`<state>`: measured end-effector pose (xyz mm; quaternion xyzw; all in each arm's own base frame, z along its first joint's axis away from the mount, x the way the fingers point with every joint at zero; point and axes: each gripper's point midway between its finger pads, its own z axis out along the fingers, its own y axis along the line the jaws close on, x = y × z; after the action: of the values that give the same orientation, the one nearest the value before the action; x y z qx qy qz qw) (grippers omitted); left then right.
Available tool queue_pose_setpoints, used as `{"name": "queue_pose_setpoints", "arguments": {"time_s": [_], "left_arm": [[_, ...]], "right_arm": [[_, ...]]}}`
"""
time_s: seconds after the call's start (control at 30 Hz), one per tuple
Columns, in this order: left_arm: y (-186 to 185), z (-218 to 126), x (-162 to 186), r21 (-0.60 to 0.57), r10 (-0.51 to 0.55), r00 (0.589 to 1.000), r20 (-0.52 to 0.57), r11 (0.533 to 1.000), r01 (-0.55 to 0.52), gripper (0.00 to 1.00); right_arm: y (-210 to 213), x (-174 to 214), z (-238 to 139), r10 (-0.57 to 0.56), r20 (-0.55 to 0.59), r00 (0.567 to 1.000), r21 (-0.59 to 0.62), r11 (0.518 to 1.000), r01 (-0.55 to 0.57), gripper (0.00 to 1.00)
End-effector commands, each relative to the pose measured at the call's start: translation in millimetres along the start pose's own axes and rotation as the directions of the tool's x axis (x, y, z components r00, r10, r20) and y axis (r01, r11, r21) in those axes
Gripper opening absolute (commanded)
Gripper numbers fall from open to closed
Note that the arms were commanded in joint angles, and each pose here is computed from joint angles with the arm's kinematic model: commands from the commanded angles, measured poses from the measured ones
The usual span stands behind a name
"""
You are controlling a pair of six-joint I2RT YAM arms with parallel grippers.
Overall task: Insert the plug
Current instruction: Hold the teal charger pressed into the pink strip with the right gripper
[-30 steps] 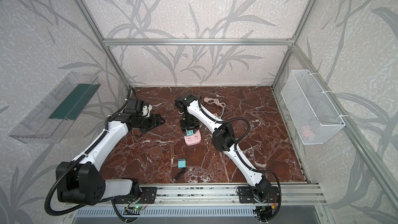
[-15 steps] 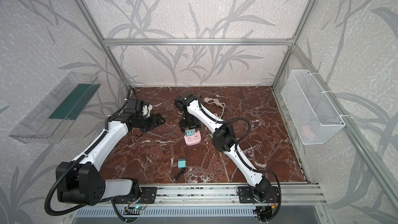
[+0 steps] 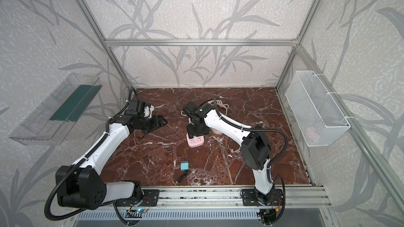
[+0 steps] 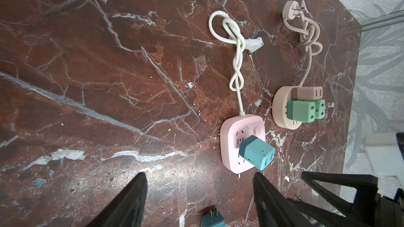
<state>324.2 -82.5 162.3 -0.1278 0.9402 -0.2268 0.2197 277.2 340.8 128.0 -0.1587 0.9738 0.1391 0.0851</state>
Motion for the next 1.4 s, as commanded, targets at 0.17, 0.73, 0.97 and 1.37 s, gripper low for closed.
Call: {"name": "queue_pose_setpoints", "arguments": {"time_s": [0.17,0.73,0.97,1.37], "left_arm": [[1,0,1,0.01,0.002,1.0,0.002,1.0,-0.002,0.75],[0,1,2,0.018,-0.002,1.0,-0.003,1.0,0.002,0.75],[0,2,2,0.02,-0.003,1.0,-0.004,1.0,0.003,0.75],[-1,1,2,0.02,-0.002,1.0,-0.003,1.0,0.002,0.75]], "right_arm": [[23,-23,20,0.039,0.118,0.992,-0.101,0.995,-0.027,0.63],[6,-27,38,0.0,0.07,0.998,0.023,1.0,-0.002,0.57],[4,-25,43,-0.011,0.05,0.999,0.042,0.999,0.009,0.56],[5,-27,46,-0.023,0.033,0.999,0.042,0.999,0.021,0.49]]}}
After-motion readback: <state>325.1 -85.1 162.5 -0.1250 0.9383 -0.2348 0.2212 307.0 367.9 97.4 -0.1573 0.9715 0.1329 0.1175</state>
